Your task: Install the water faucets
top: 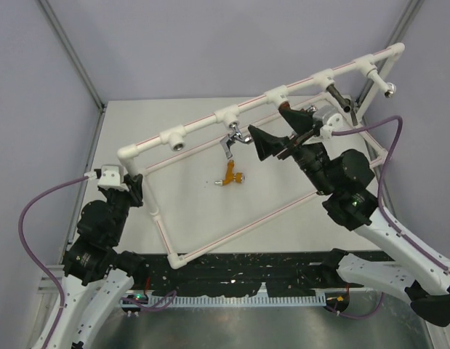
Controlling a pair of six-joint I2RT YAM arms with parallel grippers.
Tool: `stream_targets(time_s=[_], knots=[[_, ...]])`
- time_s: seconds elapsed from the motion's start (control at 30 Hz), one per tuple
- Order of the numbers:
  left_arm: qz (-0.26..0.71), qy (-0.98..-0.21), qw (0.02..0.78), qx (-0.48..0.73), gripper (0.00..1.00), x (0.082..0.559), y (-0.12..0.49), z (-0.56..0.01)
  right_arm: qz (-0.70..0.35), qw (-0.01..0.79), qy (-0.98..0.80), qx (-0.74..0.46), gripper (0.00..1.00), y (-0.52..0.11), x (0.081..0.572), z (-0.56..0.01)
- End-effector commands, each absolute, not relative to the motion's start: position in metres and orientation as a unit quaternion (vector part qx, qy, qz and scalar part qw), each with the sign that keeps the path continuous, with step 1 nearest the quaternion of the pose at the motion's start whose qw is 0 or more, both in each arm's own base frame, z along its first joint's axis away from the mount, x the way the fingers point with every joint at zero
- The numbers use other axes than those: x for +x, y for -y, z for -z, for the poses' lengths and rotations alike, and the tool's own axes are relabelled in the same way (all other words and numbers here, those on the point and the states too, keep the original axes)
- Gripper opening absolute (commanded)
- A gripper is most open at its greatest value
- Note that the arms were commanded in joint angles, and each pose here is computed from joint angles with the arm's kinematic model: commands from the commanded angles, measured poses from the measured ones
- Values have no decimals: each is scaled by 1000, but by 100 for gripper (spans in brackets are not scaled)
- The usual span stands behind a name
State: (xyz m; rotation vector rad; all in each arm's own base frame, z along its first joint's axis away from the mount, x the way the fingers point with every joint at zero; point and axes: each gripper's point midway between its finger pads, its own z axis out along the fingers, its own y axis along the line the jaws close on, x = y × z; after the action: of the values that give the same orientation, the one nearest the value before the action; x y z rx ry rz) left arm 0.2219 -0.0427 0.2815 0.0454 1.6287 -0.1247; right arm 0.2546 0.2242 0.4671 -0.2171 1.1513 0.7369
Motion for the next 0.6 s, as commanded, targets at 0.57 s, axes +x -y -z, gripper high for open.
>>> stream_targets(time_s=[0.57], knots=[[67, -756, 650, 45, 0, 218, 52, -259, 209, 647, -377, -628, 96, -247, 246, -430]])
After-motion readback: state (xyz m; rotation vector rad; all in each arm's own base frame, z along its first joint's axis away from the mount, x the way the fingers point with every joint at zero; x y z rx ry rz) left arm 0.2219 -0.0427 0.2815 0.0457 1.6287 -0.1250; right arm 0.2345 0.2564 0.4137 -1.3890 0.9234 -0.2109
